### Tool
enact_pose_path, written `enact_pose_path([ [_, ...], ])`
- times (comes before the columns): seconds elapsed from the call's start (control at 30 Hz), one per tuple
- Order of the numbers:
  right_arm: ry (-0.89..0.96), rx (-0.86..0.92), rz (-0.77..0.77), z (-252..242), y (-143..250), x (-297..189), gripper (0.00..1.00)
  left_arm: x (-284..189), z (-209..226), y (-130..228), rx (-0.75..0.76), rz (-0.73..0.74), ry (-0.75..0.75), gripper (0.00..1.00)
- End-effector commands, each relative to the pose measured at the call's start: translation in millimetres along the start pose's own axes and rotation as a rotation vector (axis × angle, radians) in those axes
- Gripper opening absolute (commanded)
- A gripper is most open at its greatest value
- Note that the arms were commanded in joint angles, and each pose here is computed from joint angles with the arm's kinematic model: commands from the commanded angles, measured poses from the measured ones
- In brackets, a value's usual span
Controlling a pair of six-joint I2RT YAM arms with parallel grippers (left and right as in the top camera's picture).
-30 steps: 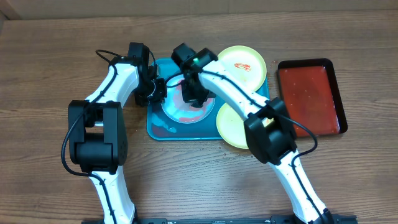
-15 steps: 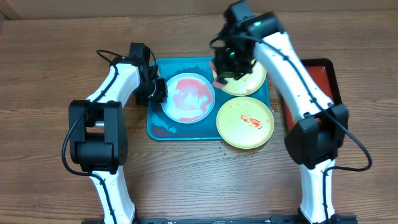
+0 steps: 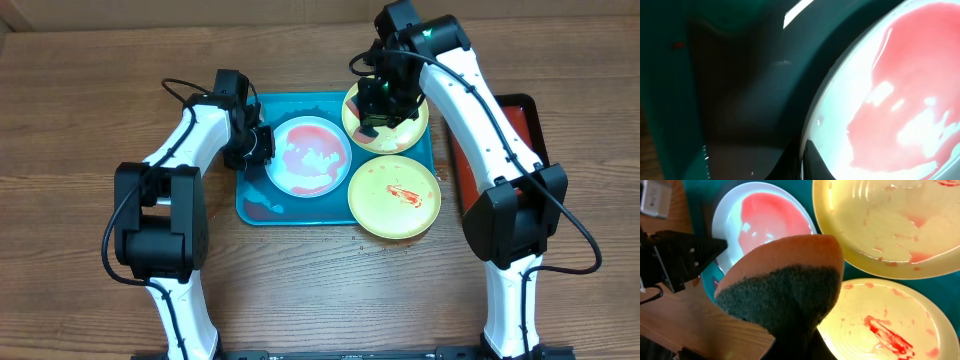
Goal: Clean dirty plates on tray and stack at the side
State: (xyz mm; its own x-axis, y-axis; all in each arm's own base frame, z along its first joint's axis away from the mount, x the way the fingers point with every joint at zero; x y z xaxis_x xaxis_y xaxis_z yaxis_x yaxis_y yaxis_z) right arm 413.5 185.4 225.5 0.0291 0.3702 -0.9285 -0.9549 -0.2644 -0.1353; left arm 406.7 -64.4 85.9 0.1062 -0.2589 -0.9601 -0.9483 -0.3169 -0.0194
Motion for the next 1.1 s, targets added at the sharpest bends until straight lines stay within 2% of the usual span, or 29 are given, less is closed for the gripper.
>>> enact_pose_path([
  [0.0, -0.014, 0.006, -0.027, -10.3, 0.1, -15.3, 0.04, -37.2, 2.7, -9.4, 0.019, -0.109, -0.008, 0.04],
  [0.23, -0.048, 0.062, -0.059, -32.7, -1.8, -29.8, 0.04, -107.8, -9.2, -5.8, 0.084, -0.316, -0.036, 0.04],
  [0.43, -0.05, 0.095, -0.09, -47.8, -1.3, -43.5, 0.04, -134.4, -16.7, 4.0, 0.163, -0.411, -0.129, 0.04],
  [0.77, -0.047, 0.079, -0.105, -50.8, -0.7, -49.3, 0.04, -145.2, -16.8, 10.9, 0.198, -0.574, -0.548, 0.04],
  [0.93, -0.047, 0.078, -0.106, -50.8, -0.8, -49.3, 0.04, -151.3, -40.2, 24.7, 0.256, -0.693, -0.723, 0.04],
  [1.07, -0.046, 0.078, -0.106, -50.9, -0.8, -49.3, 0.04, -161.1, -65.1, 41.4, 0.289, -0.843, -0.873, 0.04],
])
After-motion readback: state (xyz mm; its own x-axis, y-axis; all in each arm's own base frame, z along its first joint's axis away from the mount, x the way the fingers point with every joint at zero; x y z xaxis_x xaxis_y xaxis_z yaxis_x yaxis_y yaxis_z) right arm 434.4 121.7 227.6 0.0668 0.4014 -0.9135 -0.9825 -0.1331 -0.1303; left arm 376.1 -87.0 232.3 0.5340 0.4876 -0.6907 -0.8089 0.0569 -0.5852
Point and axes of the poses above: each gripper's point midway between its finger pads, its own x axis out along the fingers, its own z axis along the line the jaws close on, y = z × x, the point moved 8 cm from there along -x, back along the fingers, and after that the axes turned 12 degrees about -x, right-handed, at the moved point
